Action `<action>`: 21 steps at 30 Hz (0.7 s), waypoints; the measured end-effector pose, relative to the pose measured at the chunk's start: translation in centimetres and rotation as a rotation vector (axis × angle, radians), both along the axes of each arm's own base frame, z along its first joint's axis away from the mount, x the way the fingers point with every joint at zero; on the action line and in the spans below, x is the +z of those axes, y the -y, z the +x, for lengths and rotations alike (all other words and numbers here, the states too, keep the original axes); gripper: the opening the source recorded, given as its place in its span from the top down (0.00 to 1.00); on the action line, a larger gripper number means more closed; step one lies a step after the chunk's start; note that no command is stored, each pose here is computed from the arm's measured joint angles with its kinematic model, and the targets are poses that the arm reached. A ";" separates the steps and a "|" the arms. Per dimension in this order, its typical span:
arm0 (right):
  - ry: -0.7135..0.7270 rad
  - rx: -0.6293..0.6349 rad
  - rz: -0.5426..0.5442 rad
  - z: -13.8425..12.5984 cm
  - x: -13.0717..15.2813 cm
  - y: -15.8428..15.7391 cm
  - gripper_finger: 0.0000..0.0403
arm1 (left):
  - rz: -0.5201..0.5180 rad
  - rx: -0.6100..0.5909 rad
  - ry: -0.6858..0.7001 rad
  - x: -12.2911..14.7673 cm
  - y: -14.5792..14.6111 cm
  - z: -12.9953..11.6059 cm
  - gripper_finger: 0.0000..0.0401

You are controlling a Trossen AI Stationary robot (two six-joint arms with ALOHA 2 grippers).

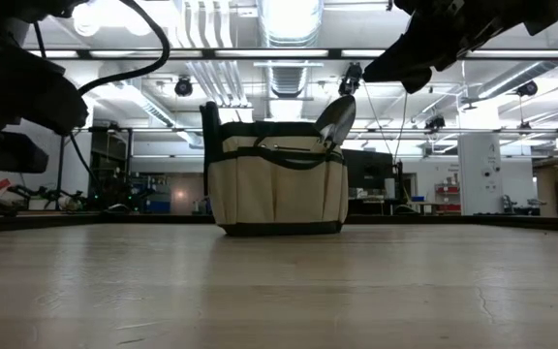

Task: Pick & Place Garden tools in Gardening bag
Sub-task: Put the brown trowel into the brown gardening bag

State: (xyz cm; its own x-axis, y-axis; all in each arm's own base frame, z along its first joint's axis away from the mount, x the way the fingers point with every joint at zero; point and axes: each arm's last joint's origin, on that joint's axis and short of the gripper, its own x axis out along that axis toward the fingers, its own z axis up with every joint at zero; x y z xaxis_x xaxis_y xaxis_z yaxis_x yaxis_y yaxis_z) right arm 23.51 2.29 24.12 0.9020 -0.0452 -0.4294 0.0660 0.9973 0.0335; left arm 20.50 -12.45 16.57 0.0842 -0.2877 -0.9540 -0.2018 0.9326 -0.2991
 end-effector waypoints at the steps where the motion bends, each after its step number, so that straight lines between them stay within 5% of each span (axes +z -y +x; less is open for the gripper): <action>1: 0.000 0.000 -0.001 0.0 0.0 0.0 0.87 | -0.012 0.008 -0.009 0.0 0.0 0.0 0.61; 21: 0.000 0.001 -0.004 0.0 0.0 0.0 0.87 | -0.088 0.056 -0.033 -1.8 1.2 -0.9 0.62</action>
State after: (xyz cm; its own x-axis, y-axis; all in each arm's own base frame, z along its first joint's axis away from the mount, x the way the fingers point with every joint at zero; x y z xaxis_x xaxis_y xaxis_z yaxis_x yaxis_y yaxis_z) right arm 23.51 2.28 24.12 0.9020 -0.0460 -0.4294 0.0650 0.9974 0.0297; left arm 19.55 -13.63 14.77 0.0713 -0.3659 -0.9279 -0.2643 0.8901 -0.3713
